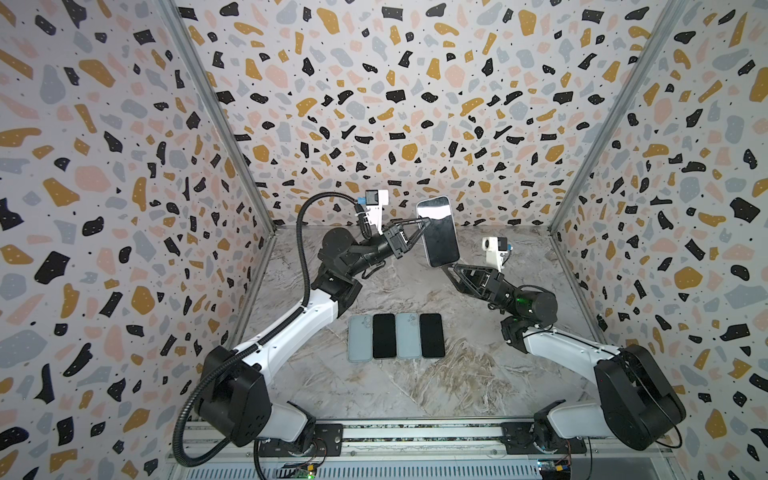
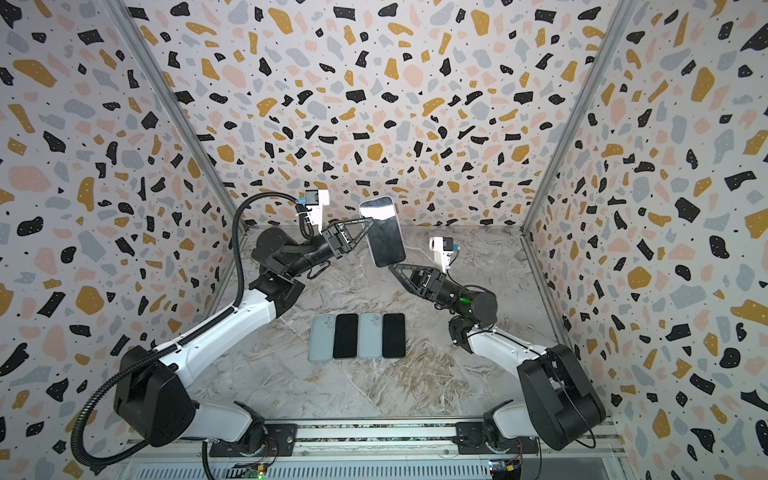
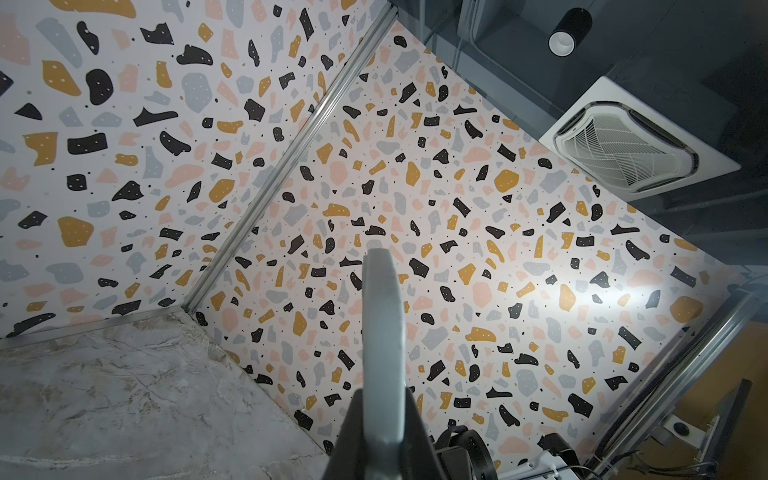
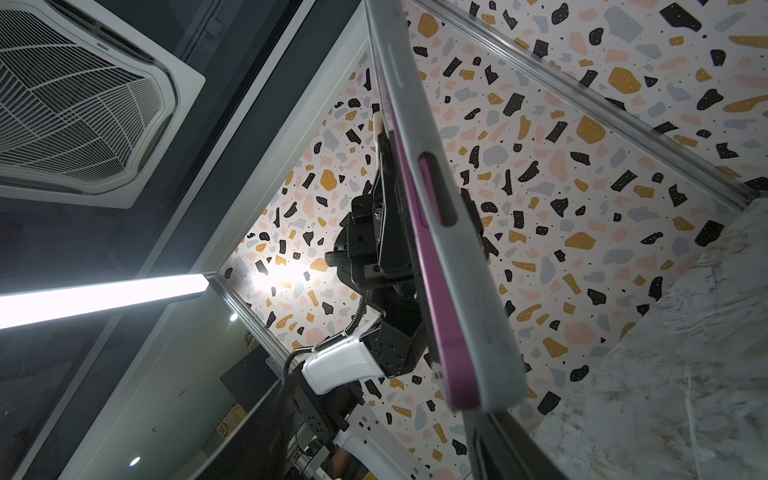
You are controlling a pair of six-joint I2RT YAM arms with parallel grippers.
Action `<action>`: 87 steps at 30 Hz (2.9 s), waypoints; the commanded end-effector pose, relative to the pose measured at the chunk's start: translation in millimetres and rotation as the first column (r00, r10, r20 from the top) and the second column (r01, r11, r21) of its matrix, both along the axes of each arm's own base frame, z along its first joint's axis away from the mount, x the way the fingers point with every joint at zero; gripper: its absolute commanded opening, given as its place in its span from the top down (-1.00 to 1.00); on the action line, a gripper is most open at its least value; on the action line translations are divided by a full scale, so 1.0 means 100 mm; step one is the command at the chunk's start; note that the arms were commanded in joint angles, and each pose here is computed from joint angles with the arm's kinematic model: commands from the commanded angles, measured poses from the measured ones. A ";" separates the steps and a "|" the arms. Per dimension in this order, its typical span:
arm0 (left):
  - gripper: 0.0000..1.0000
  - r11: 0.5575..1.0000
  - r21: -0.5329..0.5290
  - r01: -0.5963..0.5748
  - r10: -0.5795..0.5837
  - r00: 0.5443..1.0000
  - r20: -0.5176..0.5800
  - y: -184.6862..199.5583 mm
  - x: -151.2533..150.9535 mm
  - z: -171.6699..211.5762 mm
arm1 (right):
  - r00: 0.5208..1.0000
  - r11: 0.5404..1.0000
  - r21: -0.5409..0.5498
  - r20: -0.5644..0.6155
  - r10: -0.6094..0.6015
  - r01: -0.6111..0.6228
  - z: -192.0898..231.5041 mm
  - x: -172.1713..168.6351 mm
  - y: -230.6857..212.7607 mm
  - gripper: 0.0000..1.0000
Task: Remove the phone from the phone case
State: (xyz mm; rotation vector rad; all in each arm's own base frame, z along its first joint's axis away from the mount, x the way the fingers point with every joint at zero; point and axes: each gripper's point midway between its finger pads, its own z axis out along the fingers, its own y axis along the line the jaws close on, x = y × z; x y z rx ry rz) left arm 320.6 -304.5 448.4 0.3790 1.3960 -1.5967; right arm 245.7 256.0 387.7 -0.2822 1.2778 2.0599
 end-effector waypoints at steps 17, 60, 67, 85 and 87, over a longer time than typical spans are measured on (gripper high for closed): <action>1.00 0.994 0.029 0.103 -0.104 0.993 0.060 -0.12 -0.27 -0.11 | 0.965 0.986 0.160 0.250 -0.077 0.038 0.55 -0.21 -0.26 -0.32; 1.00 0.991 0.035 0.131 -0.130 0.991 -0.044 -0.25 -0.24 -0.42 | 0.960 0.987 0.137 0.255 -0.114 0.081 0.50 -0.08 -0.34 0.22; 1.00 0.993 0.041 0.107 -0.105 0.993 -0.050 -0.27 -0.14 -0.41 | 0.961 0.984 0.159 0.249 -0.123 0.085 0.50 -0.18 -0.41 0.15; 1.00 0.993 -0.006 0.119 -0.119 0.986 -0.114 -0.29 -0.09 -0.55 | 0.965 0.975 0.181 0.202 -0.166 0.130 0.54 -0.26 -0.52 0.08; 1.00 0.994 -0.009 0.111 -0.112 0.988 -0.109 -0.28 -0.07 -0.55 | 0.965 0.972 0.189 0.197 -0.176 0.138 0.53 -0.28 -0.55 0.07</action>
